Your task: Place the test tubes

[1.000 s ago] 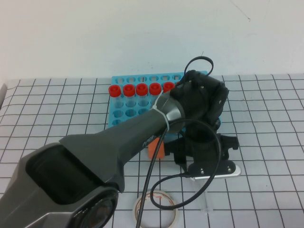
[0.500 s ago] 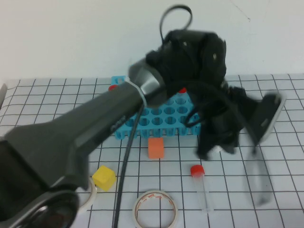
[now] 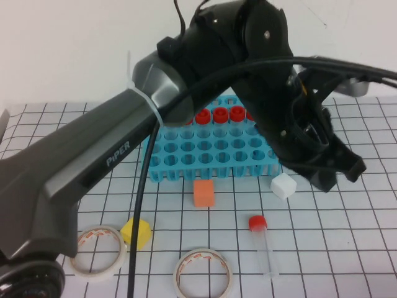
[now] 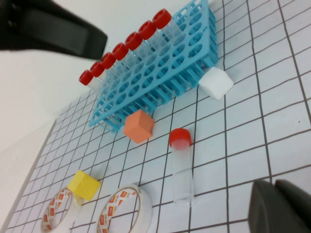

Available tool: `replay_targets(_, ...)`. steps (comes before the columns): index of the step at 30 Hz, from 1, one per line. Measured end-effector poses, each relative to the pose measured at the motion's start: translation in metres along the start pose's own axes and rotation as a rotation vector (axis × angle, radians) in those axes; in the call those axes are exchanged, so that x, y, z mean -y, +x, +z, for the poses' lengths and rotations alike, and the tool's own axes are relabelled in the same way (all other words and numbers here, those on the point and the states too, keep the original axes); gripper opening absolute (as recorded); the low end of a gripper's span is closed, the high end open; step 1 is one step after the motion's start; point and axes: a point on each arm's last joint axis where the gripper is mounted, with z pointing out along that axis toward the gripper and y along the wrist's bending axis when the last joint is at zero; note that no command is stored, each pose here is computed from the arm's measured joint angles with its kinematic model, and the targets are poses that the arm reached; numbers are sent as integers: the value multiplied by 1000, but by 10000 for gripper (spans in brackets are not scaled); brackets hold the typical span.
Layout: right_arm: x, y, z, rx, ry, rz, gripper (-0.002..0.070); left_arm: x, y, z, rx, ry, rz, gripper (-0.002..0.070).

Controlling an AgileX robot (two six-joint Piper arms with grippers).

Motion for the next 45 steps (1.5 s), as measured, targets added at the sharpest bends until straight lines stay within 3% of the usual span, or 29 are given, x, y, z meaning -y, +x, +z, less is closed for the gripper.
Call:
replay_targets(9,0,0,0,-1,0,0,-1,-32,21,16,-108,-269,-213,0)
replay_targets(15,0,0,0,-1,0,0,-1,-28,65,-3,-180,-410,-272,0)
replay_targets(22,0,0,0,-1,0,0,-1,-19,93,-30,-52,-426,-233,0)
replay_targets(28,0,0,0,-1,0,0,-1,-17,111,-13,-48,-403,-148,6)
replay_targets(31,0,0,0,-1,0,0,-1,-6,118,-1,-77,-367,-137,75)
replay_targets(35,0,0,0,-1,0,0,-1,13,122,11,-99,-326,-92,272)
replay_targets(38,0,0,0,-1,0,0,-1,14,121,23,-102,-317,-136,401)
replay_targets(41,0,0,0,-1,0,0,-1,6,120,45,-96,-327,-264,449)
replay_targets(45,0,0,0,0,-1,2,-1,-8,123,77,-141,-345,-325,461)
